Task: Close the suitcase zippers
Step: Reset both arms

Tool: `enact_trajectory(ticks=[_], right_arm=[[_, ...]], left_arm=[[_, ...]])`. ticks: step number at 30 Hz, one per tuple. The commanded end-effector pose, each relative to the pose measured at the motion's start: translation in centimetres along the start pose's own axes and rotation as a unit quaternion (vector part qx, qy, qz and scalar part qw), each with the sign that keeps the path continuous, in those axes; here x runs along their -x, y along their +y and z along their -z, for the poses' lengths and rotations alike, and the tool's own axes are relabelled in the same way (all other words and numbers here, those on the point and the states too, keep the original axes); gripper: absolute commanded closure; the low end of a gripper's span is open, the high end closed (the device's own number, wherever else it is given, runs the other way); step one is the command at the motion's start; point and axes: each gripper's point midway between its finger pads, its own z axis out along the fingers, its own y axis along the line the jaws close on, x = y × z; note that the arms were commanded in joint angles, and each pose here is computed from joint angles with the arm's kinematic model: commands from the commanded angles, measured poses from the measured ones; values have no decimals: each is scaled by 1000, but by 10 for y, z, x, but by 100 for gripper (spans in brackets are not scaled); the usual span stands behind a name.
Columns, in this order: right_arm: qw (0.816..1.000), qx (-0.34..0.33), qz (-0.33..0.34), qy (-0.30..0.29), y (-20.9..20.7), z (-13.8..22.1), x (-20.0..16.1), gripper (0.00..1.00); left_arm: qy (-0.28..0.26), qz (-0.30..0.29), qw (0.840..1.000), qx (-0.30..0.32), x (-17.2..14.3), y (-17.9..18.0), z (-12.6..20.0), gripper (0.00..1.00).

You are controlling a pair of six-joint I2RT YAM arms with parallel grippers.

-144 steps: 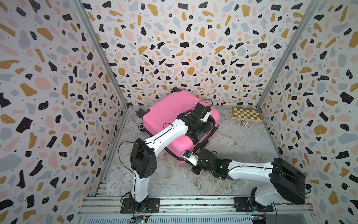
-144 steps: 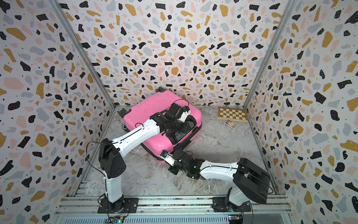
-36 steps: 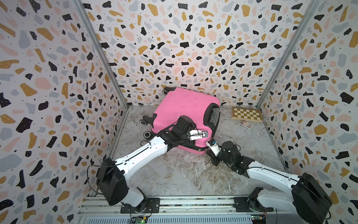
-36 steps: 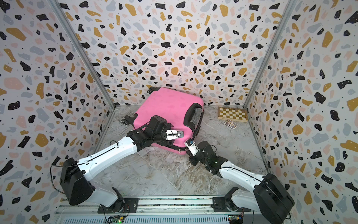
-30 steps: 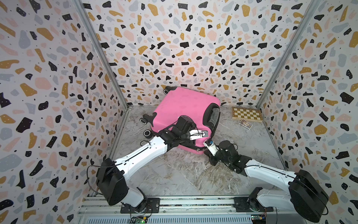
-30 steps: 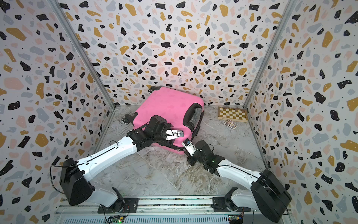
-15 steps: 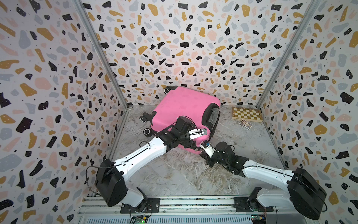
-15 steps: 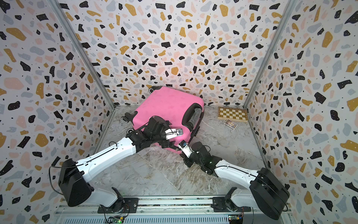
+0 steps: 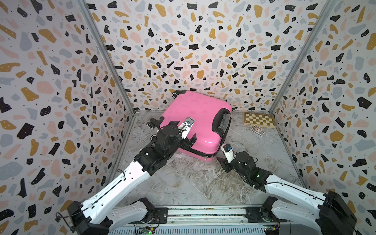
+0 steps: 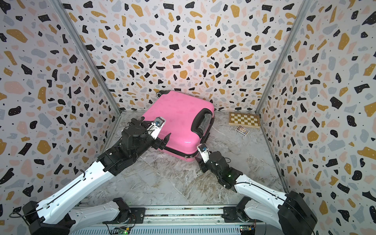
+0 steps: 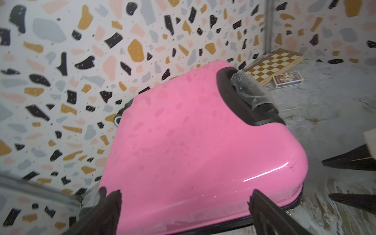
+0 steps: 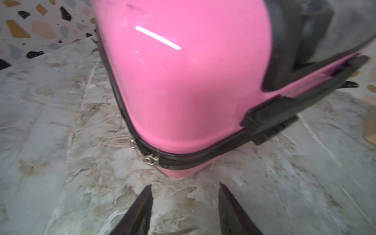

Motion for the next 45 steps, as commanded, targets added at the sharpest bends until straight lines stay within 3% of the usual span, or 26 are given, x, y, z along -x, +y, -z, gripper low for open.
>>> enact_trajectory(ticks=[1,6,13,17,19,22,24,26,28,30,35,38,42,45], right_arm=[[991,-130,-35,-12,-48,12,2,46],[964,-255,-72,-11,-104,27,-12,46],[925,-362,-118,5,-182,40,-34,45],[905,-402,-142,-5,-213,45,-41,45],[896,-421,-145,-10,-224,46,-42,45],[883,-445,-151,-18,-242,48,-46,44],[877,-455,-154,-30,-253,51,-51,43],[881,-445,-149,-50,-258,51,-50,43],[887,-432,-145,-69,-260,50,-49,42],[895,-414,-139,-93,-261,52,-47,41],[916,-356,-152,-103,-261,42,-52,37],[926,-339,-131,-104,-251,34,-55,36],[929,-333,-105,-118,-238,33,-56,35],[933,-329,-83,-121,-232,24,-58,32]], left_arm=[[32,104,986,127,-41,40,12,2],[37,160,947,278,-93,85,47,1],[78,200,909,358,-177,125,52,0],[74,234,881,405,-209,155,49,0],[61,234,874,421,-218,164,43,0],[61,206,880,424,-229,166,27,0],[52,189,893,406,-231,165,12,0],[42,173,906,383,-235,161,-3,0],[35,163,910,379,-236,164,-10,0],[34,166,928,333,-231,159,-24,0],[38,185,942,277,-232,161,-38,0],[48,201,946,252,-233,162,-46,0],[129,224,936,239,-258,158,-52,0],[101,231,939,236,-271,151,-56,0]])
